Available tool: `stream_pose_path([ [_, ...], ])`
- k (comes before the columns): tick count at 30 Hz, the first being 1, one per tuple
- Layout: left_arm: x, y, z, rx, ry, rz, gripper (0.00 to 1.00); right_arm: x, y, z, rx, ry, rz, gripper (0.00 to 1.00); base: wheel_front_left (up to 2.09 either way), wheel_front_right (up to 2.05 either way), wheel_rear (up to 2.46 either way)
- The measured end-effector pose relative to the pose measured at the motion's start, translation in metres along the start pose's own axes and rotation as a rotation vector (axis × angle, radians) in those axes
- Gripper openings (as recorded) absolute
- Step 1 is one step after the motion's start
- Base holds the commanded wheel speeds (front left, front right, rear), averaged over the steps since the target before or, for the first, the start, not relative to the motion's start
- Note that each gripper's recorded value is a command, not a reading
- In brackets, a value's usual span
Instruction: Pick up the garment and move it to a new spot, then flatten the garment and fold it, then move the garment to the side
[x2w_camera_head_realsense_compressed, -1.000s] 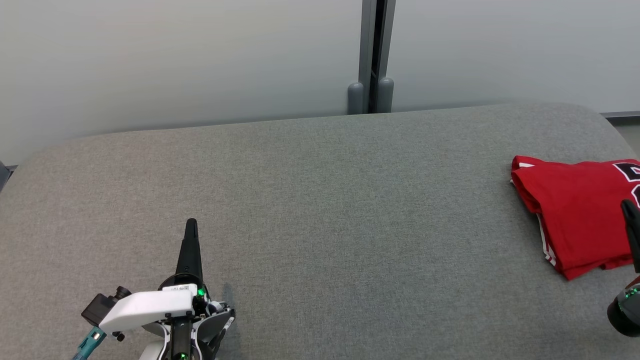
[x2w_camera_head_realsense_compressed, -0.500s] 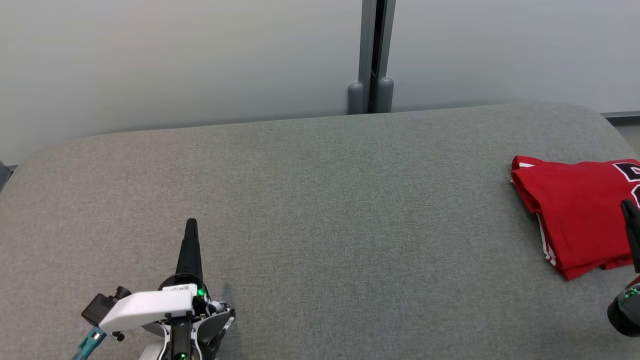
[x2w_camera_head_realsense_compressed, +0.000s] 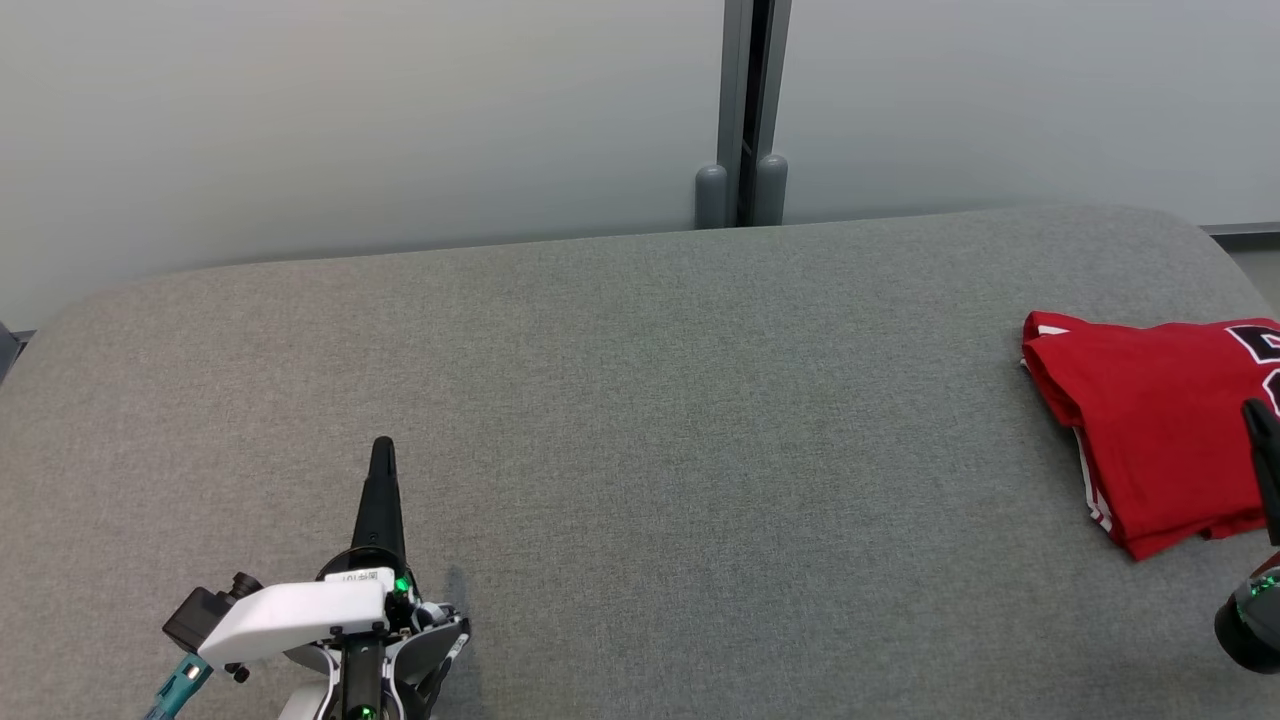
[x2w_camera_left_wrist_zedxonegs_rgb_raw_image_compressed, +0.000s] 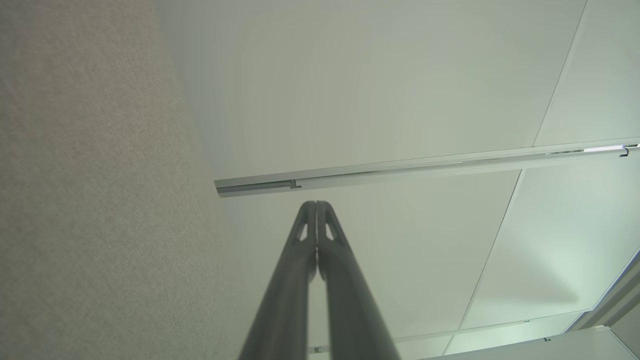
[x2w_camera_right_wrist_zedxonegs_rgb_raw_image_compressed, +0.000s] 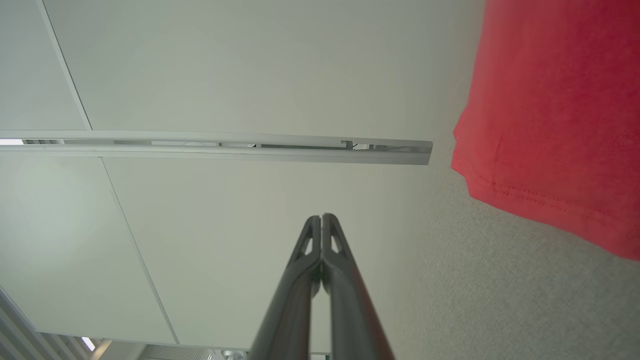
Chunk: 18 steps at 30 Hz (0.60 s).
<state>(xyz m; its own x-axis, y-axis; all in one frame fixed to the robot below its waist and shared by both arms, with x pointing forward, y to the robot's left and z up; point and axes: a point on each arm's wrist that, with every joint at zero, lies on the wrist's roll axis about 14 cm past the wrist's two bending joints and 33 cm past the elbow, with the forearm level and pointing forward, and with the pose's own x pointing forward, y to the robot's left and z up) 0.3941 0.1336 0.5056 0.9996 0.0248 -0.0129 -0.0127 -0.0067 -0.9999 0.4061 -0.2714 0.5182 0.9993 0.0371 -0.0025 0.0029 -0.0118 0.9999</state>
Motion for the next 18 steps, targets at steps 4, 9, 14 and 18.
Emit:
stream_pose_path([
  [4, 0.0, 0.0, 0.0, 0.0, 0.0, 0.0, 0.0, 0.0, 0.0, -0.0001, 0.0, 0.0, 0.0, 0.0, 0.0, 0.0, 0.0],
  [9, 0.0, 0.0, 0.0, 0.0, 0.0, 0.0, 0.0, 0.0, 0.0001, 0.0, 0.0, 0.0, 0.0, 0.0, 0.0, 0.0, 0.0],
  [14, 0.0, 0.0, 0.0, 0.0, 0.0, 0.0, 0.0, 0.0, 0.0, 0.0, 0.0, 0.0, 0.0, 0.0, 0.0, 0.0, 0.0],
  [18, 0.0, 0.0, 0.0, 0.0, 0.0, 0.0, 0.0, 0.0001, 0.0, 0.0, -0.001, 0.0, 0.0, 0.0, 0.0, 0.0, 0.0],
])
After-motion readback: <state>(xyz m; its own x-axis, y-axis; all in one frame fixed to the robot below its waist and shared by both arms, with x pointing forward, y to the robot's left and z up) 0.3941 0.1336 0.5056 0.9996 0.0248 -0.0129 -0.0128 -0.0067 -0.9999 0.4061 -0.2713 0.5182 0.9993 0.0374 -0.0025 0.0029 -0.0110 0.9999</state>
